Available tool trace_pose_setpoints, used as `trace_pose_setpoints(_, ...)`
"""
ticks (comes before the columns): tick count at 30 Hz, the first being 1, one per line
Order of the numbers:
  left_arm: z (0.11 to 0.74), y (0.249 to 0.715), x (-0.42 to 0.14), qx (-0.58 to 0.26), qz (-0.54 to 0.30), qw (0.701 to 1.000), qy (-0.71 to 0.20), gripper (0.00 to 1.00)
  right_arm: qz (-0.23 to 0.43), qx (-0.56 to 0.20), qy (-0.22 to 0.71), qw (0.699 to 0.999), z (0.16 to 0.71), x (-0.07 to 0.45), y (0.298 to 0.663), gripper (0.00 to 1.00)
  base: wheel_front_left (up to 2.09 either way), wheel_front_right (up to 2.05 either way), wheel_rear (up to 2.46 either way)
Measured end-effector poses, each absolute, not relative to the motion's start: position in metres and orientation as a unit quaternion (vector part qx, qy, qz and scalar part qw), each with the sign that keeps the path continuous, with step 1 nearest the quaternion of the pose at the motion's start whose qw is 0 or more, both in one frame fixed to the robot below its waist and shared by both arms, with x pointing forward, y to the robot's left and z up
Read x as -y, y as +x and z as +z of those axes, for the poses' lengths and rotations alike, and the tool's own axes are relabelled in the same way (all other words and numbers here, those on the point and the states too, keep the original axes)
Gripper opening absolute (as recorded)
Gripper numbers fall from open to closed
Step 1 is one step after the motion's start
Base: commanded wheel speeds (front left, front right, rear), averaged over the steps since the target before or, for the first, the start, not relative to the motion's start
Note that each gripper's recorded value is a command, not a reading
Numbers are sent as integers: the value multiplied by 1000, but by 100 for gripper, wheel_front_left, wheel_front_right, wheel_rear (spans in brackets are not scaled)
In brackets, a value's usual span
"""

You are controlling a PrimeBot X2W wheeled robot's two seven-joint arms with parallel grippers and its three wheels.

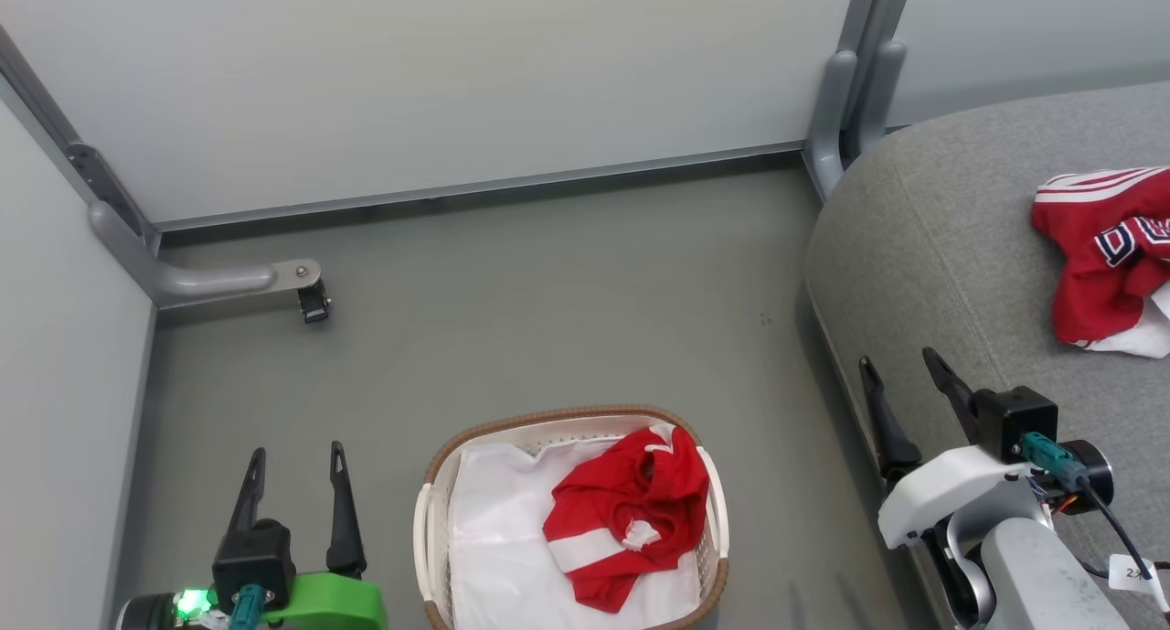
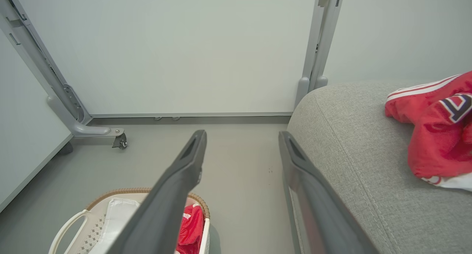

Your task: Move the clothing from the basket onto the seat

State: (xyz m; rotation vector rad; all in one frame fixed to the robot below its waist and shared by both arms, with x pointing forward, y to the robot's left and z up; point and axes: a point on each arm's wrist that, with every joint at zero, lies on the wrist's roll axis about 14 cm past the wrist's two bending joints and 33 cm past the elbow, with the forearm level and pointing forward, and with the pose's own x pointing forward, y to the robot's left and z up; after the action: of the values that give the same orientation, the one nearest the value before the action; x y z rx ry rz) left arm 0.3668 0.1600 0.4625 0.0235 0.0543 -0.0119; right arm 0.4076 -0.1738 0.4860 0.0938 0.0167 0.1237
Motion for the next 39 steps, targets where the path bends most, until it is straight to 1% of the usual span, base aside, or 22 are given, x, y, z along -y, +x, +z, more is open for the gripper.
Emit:
trace_pose_setpoints(12, 457, 373, -146, -36, -25, 999, -1, 100, 62, -8, 44, 997, 485, 175, 412, 100, 0, 0, 0)
trace_pose_setpoints(24, 439, 402, -112, -59, -69, 996, -25, 100, 62, 9, 47, 997, 492, 177, 443, 100, 0, 0, 0)
trace_pose_setpoints(39, 388, 444, -61, -112, -139, 983, -37, 100, 72, 34, 62, 995, 495, 171, 487, 100, 0, 0, 0)
